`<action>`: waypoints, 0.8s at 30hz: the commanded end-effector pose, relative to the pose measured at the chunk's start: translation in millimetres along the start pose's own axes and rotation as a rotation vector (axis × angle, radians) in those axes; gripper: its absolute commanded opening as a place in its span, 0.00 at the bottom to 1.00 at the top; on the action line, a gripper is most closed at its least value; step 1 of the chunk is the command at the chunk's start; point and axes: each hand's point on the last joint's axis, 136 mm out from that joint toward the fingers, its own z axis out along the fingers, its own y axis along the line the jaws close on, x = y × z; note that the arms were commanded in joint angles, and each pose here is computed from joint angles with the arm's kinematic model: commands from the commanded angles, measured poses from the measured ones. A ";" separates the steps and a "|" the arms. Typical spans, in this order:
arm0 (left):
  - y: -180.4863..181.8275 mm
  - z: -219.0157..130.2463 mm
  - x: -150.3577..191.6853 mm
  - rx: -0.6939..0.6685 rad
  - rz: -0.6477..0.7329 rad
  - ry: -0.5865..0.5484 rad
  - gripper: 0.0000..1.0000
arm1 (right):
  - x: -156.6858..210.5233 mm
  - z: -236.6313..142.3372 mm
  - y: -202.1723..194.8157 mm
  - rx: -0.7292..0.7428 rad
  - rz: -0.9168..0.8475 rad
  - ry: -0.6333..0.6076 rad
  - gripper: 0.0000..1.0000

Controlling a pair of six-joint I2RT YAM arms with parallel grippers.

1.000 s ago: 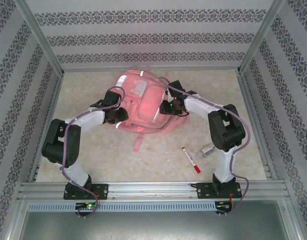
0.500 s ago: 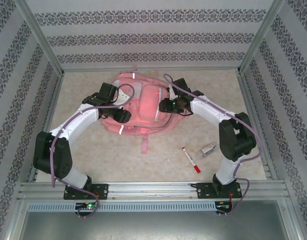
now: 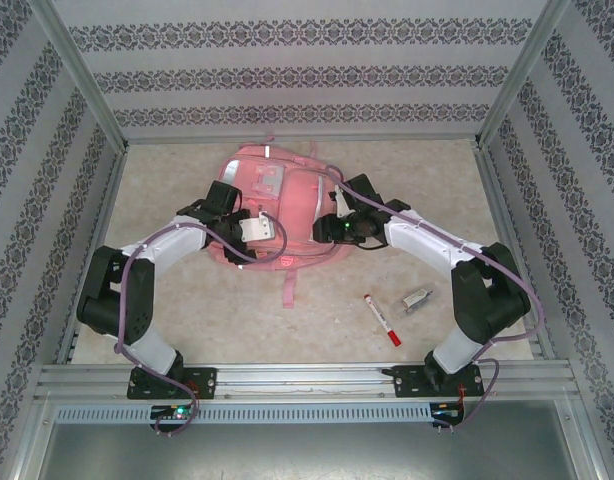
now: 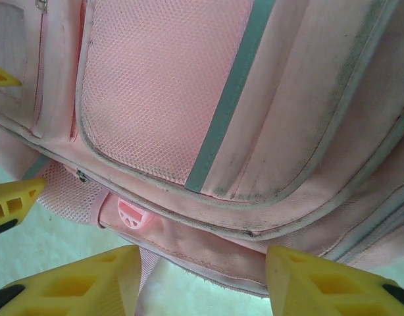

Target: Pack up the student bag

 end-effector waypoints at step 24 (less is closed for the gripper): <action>3.7 -30.3 -46.4 0.173 -0.552 -0.178 0.01 | 18.3 49.3 89.5 -0.130 0.071 -0.038 0.51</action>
